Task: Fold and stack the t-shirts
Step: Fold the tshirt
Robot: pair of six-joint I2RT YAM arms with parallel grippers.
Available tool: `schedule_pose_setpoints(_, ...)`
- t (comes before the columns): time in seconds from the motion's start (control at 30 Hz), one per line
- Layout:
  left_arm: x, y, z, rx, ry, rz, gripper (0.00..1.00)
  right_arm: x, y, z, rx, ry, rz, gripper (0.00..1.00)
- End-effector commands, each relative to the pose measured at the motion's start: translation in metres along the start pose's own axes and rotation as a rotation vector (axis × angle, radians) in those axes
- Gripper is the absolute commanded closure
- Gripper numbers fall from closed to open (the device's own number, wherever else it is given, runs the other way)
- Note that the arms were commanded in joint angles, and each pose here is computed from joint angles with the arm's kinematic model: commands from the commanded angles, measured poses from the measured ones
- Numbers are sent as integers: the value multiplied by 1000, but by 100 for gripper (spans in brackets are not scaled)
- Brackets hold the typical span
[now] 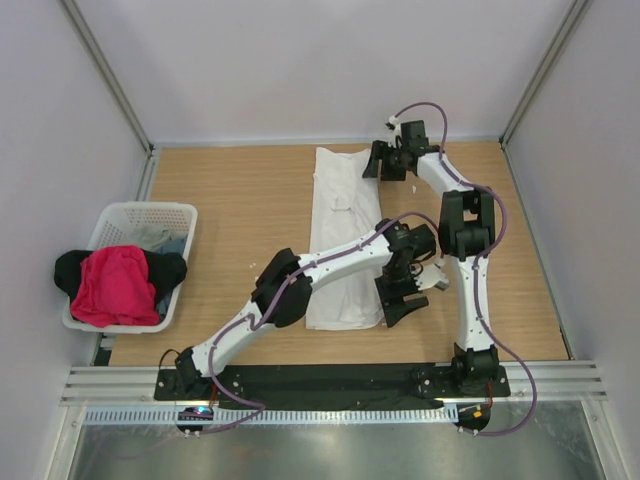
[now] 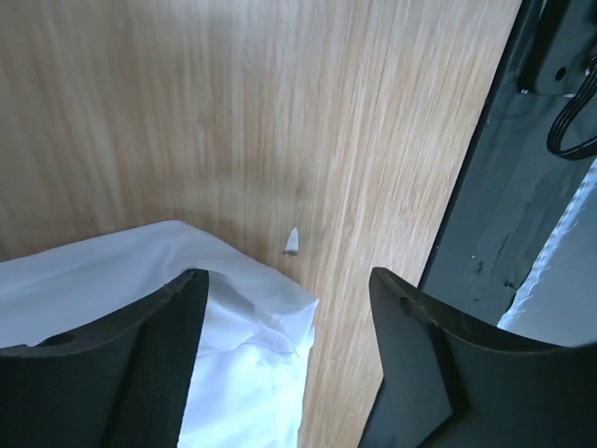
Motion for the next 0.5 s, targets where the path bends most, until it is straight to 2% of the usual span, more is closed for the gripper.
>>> schedule_pose_setpoints(0.0,57,3,-18,-9,-147,-44,28,77,11,-49,58,-165,98,29)
schedule_pose_setpoints(0.13,124,-1,-13,-21,-235,-153,24,158,1,-65,8,-271,173,29)
schedule_pose_setpoints(0.17,140,-3,-8,-18,-258,-178,22,164,-8,-48,-17,-237,193,29)
schedule_pose_setpoints(0.2,160,-13,-5,-27,-294,-219,17,194,9,-47,-3,-274,172,29)
schedule_pose_setpoints(0.23,159,-14,4,24,-298,-238,1,203,-14,-27,-56,-223,205,28)
schedule_pose_setpoints(0.27,180,-19,-1,25,-362,-277,0,212,-11,-19,-62,-218,190,28)
schedule_pose_setpoints(0.3,190,-33,9,60,-385,-284,1,234,0,-7,-76,-209,178,28)
schedule_pose_setpoints(0.37,202,-33,16,171,-426,-336,0,239,1,32,-132,-94,137,29)
schedule_pose_setpoints(0.47,209,-29,48,248,-355,-510,0,250,6,90,-264,86,92,29)
Point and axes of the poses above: each gripper's point midway between its finger pads, its own x axis back along the fingers, its own y axis along the line the jaws close on, z = x × y, the point moved 5 cm from there along x, back along the fingers, and after that the axes turned 14 degrees about -x, right-handed, at the moved point
